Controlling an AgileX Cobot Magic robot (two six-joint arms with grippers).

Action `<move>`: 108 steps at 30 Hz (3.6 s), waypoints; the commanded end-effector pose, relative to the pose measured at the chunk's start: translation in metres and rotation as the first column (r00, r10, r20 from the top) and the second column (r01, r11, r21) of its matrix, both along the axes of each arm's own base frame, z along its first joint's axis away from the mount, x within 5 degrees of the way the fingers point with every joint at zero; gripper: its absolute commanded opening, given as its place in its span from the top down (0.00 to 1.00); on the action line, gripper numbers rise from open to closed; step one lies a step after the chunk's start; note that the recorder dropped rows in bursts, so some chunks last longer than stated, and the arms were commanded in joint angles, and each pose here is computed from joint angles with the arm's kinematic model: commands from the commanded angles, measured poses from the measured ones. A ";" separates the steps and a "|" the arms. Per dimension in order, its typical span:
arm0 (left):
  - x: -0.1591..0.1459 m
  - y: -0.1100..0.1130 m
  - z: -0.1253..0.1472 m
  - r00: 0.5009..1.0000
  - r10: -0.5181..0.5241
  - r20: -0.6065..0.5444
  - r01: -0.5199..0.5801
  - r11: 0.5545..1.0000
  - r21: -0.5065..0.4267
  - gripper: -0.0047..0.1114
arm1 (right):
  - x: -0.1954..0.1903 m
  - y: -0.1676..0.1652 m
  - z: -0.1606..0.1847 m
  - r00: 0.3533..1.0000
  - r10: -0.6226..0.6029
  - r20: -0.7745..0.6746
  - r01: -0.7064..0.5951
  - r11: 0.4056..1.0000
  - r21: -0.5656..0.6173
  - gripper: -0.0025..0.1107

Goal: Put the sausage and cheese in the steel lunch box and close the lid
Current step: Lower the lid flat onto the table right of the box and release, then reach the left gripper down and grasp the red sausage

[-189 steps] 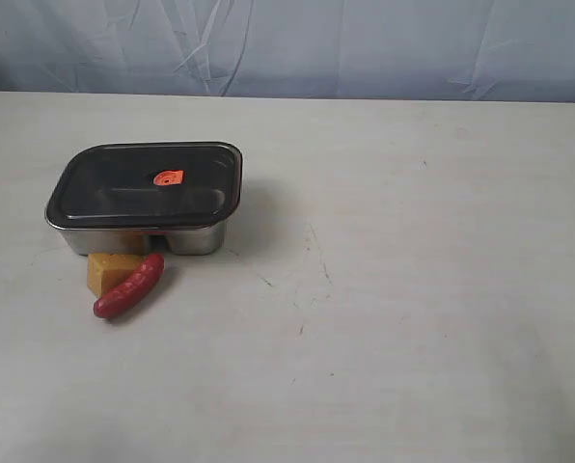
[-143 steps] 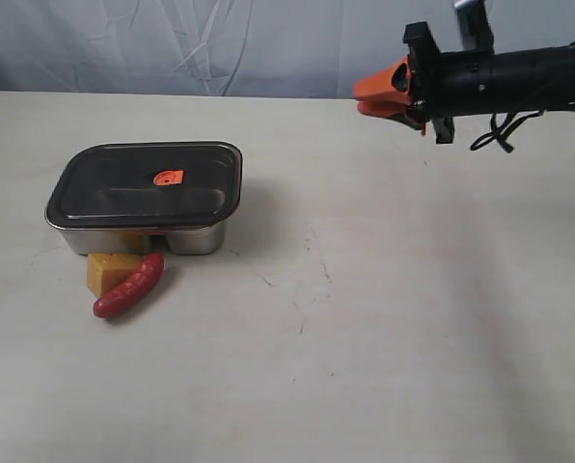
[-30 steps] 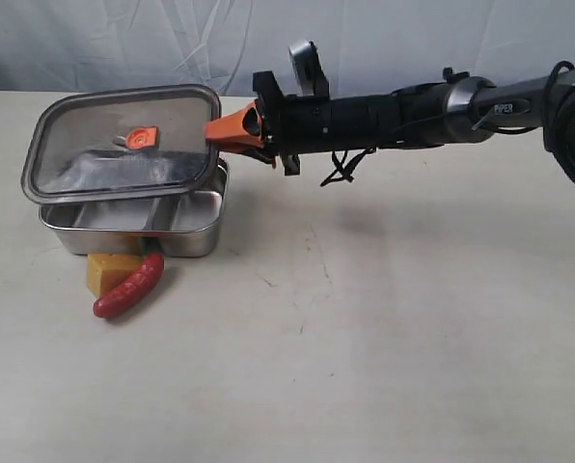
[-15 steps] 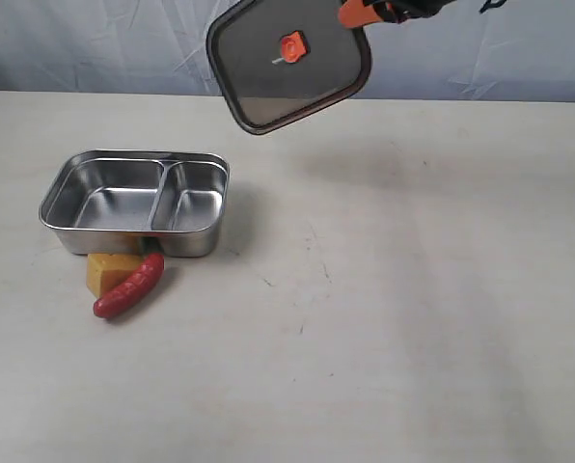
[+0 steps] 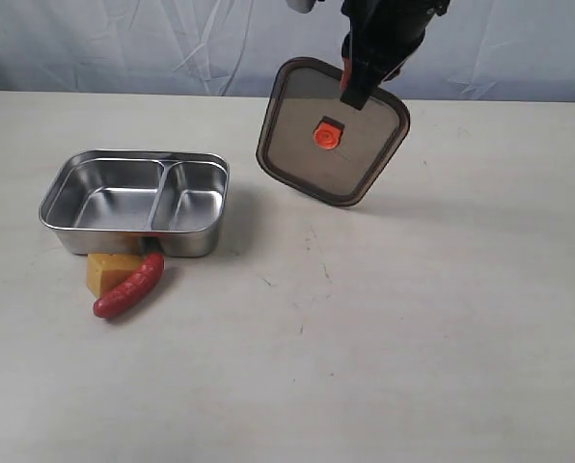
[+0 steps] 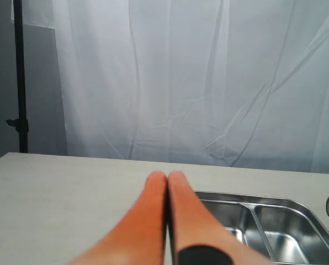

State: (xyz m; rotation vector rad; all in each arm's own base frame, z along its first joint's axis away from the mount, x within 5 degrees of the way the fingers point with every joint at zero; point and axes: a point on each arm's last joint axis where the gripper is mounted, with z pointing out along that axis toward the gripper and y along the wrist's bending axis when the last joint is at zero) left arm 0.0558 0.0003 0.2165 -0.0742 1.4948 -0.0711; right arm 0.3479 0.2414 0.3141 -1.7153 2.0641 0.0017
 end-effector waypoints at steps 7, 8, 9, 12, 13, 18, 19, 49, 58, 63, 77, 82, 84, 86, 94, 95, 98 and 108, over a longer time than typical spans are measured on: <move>0.000 -0.001 -0.003 1.000 -0.010 -0.027 0.010 1.000 0.003 0.96 | -0.016 0.015 -0.008 0.999 0.028 0.018 -0.026 0.996 -0.085 0.99; 0.000 -0.001 -0.003 0.999 -0.009 -0.031 0.009 1.000 0.009 0.96 | -0.019 0.017 -0.012 0.999 0.033 0.008 -0.032 0.995 -0.097 0.99; 0.000 0.000 -0.003 0.999 -0.008 -0.032 0.008 1.000 0.017 0.96 | -0.022 0.019 -0.017 0.999 0.038 -0.004 -0.038 0.993 -0.108 0.99; 0.000 0.000 -0.003 0.999 -0.008 -0.032 0.008 1.000 0.017 0.96 | -0.030 0.022 -0.030 0.998 0.051 -0.041 -0.056 0.990 -0.133 0.99; 0.000 0.000 -0.003 0.999 -0.008 -0.032 0.008 1.000 0.017 0.96 | -0.033 0.024 -0.034 0.997 0.051 -0.055 -0.058 0.989 -0.138 0.99; 0.000 0.000 -0.003 0.999 -0.008 -0.032 0.008 1.000 0.017 0.96 | -0.046 0.029 -0.053 0.992 0.048 -0.116 -0.066 0.986 -0.151 0.99; 0.000 0.000 -0.003 0.999 -0.008 -0.032 0.008 1.000 0.017 0.96 | -0.047 0.030 -0.056 0.992 0.040 -0.122 -0.058 0.988 -0.146 0.99; 0.000 -0.001 -0.002 1.000 -0.009 -0.014 0.009 1.000 0.005 0.96 | -0.102 0.049 -0.111 0.937 0.059 -0.345 -0.097 0.991 -0.092 0.99; 0.001 0.003 0.009 0.996 -0.005 0.093 0.044 0.904 -0.426 0.96 | -0.075 0.037 -0.085 0.936 -0.284 -0.207 0.300 0.953 0.049 0.99; 0.017 -0.003 0.027 0.992 -0.065 -0.108 0.016 0.915 -0.403 0.96 | -0.055 0.006 -0.063 0.865 -0.448 -0.229 0.480 0.870 0.115 0.99; 0.141 -0.031 0.074 0.450 -0.326 -0.831 0.296 0.933 -0.206 0.96 | -0.043 -0.020 -0.050 0.844 -0.500 -0.194 0.527 0.840 0.129 0.99; 0.160 -0.038 0.054 0.270 -0.393 -0.879 0.421 0.869 -0.259 0.80 | -0.043 -0.020 -0.050 0.844 -0.500 -0.194 0.527 0.840 0.129 0.99; 0.163 -0.041 0.047 0.221 -0.417 -0.882 0.465 0.840 -0.280 0.66 | -0.042 -0.020 -0.050 0.846 -0.499 -0.188 0.525 0.841 0.128 0.99; 0.167 -0.044 0.042 0.197 -0.451 -0.870 0.500 0.810 -0.306 0.55 | -0.041 -0.019 -0.049 0.848 -0.498 -0.183 0.523 0.840 0.140 0.99; 0.186 -0.068 0.023 0.168 -0.552 -0.817 0.611 0.708 -0.353 0.46 | -0.039 -0.019 -0.048 0.855 -0.494 -0.160 0.516 0.843 0.153 0.99; 0.189 -0.071 0.019 0.164 -0.540 -0.826 0.618 0.709 -0.340 0.46 | -0.039 -0.019 -0.048 0.855 -0.494 -0.160 0.516 0.843 0.153 0.99; 0.193 -0.083 0.005 0.122 -0.530 -0.839 0.632 0.693 -0.347 0.46 | -0.040 -0.019 -0.048 0.854 -0.494 -0.161 0.516 0.843 0.151 0.99; 0.209 -0.108 -0.030 0.158 -0.429 -0.889 0.675 0.704 -0.220 0.46 | -0.040 -0.020 -0.049 0.853 -0.495 -0.164 0.517 0.844 0.143 0.99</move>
